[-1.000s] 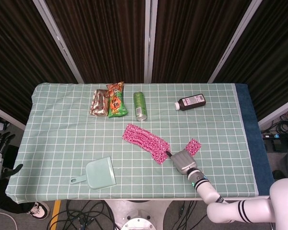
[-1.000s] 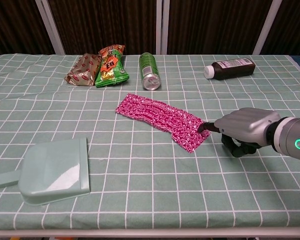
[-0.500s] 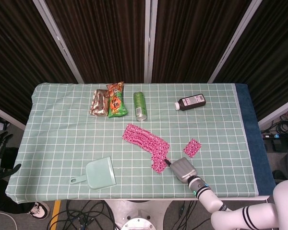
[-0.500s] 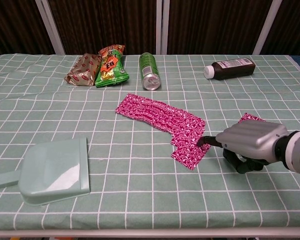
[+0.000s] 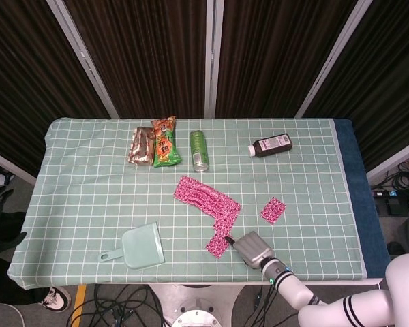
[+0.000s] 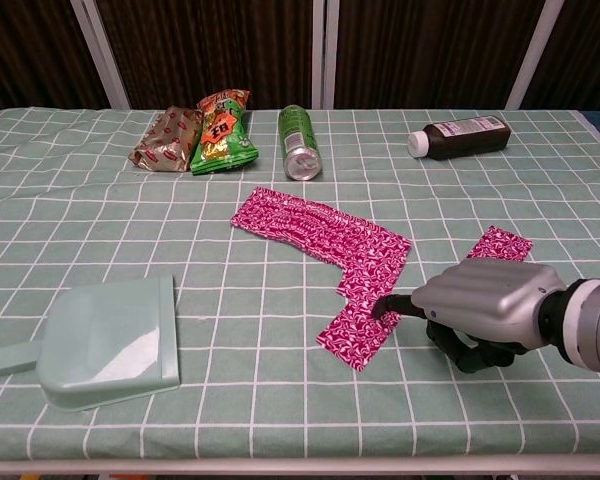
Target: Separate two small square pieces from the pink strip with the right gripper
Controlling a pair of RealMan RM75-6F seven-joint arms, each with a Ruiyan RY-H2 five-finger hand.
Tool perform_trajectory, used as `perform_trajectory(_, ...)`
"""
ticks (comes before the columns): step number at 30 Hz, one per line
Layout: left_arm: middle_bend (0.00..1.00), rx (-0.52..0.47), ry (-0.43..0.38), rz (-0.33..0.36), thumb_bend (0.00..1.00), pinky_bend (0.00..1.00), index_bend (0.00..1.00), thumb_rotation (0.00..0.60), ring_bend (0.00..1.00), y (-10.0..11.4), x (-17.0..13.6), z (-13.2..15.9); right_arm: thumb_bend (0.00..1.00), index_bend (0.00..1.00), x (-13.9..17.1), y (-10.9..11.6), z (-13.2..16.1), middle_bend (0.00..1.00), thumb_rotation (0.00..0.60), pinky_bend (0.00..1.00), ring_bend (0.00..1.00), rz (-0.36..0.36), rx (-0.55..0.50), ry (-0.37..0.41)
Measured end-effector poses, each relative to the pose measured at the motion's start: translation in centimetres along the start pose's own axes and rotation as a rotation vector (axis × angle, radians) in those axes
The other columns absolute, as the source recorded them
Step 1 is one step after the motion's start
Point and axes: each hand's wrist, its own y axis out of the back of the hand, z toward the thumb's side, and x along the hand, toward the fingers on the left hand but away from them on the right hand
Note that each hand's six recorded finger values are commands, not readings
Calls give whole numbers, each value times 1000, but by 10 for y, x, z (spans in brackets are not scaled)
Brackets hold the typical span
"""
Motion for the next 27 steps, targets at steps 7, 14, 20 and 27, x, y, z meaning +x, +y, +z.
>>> perform_trajectory(7, 67, -3, 4, 6, 145, 236, 114, 600, 43, 2, 0, -2, 1000, 146, -2, 2, 10, 958, 600, 821, 920, -3, -1, 22)
perform_trajectory(14, 68, -3, 10, 12, 144, 236, 114, 600, 43, 4, -1, -5, 1000, 147, -6, 4, 19, 958, 600, 820, 920, -4, -2, 39)
perform_trajectory(20, 67, -4, 17, 16, 144, 236, 114, 600, 43, 5, -3, -8, 1000, 147, -11, 10, 24, 958, 600, 821, 921, -21, -9, 45)
perform_trajectory(27, 68, -5, 18, 15, 144, 236, 114, 600, 43, 5, -2, -9, 1000, 147, -12, 19, 20, 958, 600, 820, 920, -43, -25, 34)
